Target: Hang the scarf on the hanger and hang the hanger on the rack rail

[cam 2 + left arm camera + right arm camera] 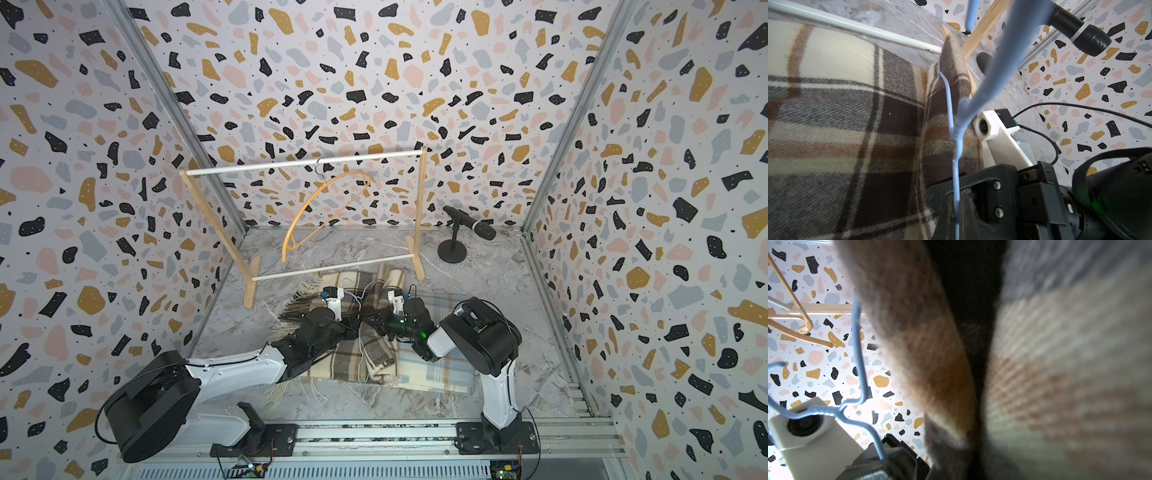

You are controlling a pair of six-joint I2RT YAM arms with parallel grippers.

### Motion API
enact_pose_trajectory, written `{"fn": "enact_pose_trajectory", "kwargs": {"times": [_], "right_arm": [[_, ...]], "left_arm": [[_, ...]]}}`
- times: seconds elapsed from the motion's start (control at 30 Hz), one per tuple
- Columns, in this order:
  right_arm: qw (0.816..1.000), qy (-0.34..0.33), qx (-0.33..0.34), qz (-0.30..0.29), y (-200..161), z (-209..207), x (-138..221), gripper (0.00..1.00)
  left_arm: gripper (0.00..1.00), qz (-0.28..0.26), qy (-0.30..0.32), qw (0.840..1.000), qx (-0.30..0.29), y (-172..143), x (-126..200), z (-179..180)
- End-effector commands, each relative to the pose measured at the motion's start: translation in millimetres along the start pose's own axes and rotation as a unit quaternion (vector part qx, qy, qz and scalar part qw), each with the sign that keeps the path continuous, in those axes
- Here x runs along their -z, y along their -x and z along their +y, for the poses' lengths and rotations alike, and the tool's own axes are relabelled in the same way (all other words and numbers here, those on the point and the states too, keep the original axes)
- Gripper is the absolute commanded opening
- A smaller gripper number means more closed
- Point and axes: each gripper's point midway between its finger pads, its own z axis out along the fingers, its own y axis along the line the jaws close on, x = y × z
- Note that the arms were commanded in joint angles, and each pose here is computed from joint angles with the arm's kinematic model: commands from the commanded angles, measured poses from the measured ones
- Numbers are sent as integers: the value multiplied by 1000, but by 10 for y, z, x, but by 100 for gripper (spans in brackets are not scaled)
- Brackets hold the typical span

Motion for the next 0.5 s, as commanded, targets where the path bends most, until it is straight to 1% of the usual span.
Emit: {"fn": "enact_pose_trajectory", "kwargs": {"times": [0.0,0.1,0.17,0.3,0.37,0.47], "right_arm": [[999,-4,30,27,-62,182,-63,7],[996,-27,59,64,-147,219,-114,14],[993,-35,74,81,-187,246,-123,20],[988,-44,102,111,-264,290,-100,29],[986,-50,115,113,-271,310,-53,32],[983,-80,135,91,-187,278,110,41]], "left_arm": [[0,5,-36,999,-13,59,19,-229],[0,4,-42,999,-16,68,41,-259],[0,7,-46,999,-21,68,51,-285],[0,11,-59,998,-23,68,46,-342],[0,10,-61,998,-23,78,45,-355],[0,6,-51,998,-25,92,76,-317]]}}
